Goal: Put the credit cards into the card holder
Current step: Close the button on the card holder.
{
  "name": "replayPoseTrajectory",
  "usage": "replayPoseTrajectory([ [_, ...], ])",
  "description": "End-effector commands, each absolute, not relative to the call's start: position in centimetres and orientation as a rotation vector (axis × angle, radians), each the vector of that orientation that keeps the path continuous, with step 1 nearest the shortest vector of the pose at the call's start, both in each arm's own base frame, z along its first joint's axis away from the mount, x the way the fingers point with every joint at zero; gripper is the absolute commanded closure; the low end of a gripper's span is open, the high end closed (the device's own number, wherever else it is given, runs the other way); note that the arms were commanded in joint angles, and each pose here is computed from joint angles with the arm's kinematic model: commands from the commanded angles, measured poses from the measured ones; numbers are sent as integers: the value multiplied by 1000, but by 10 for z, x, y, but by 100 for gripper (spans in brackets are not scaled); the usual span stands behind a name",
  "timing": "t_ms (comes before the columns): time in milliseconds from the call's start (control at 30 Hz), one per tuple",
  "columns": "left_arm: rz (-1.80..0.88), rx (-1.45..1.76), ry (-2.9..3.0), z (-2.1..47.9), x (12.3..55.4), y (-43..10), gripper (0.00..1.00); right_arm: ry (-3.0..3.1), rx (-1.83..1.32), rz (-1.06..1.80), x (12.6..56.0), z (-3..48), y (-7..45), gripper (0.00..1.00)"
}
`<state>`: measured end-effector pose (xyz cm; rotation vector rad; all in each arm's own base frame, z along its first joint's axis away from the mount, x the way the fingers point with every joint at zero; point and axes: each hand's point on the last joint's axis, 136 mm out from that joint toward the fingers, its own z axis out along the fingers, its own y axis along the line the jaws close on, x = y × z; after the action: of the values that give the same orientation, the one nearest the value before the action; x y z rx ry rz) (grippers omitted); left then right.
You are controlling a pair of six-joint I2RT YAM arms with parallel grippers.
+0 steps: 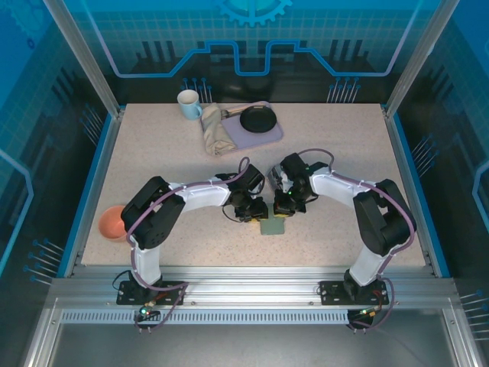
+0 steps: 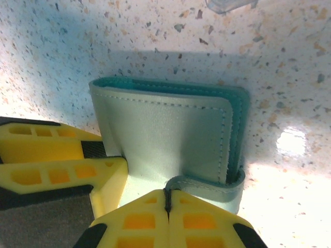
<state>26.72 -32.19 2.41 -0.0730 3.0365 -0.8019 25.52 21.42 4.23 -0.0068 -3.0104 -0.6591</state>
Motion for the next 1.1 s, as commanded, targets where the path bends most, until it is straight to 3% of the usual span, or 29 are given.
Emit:
replayPoseTrajectory([
  [0,-776,-60,3051,17,267,-323,74,-2989,40,-589,246,41,213,100],
  [400,-786,-57,3050,19,267,-324,74,-2974,55,-614,251,32,229,100],
  [1067,-786,-66,3030,21,269,-323,75,-2893,79,-156,214,-21,196,100],
])
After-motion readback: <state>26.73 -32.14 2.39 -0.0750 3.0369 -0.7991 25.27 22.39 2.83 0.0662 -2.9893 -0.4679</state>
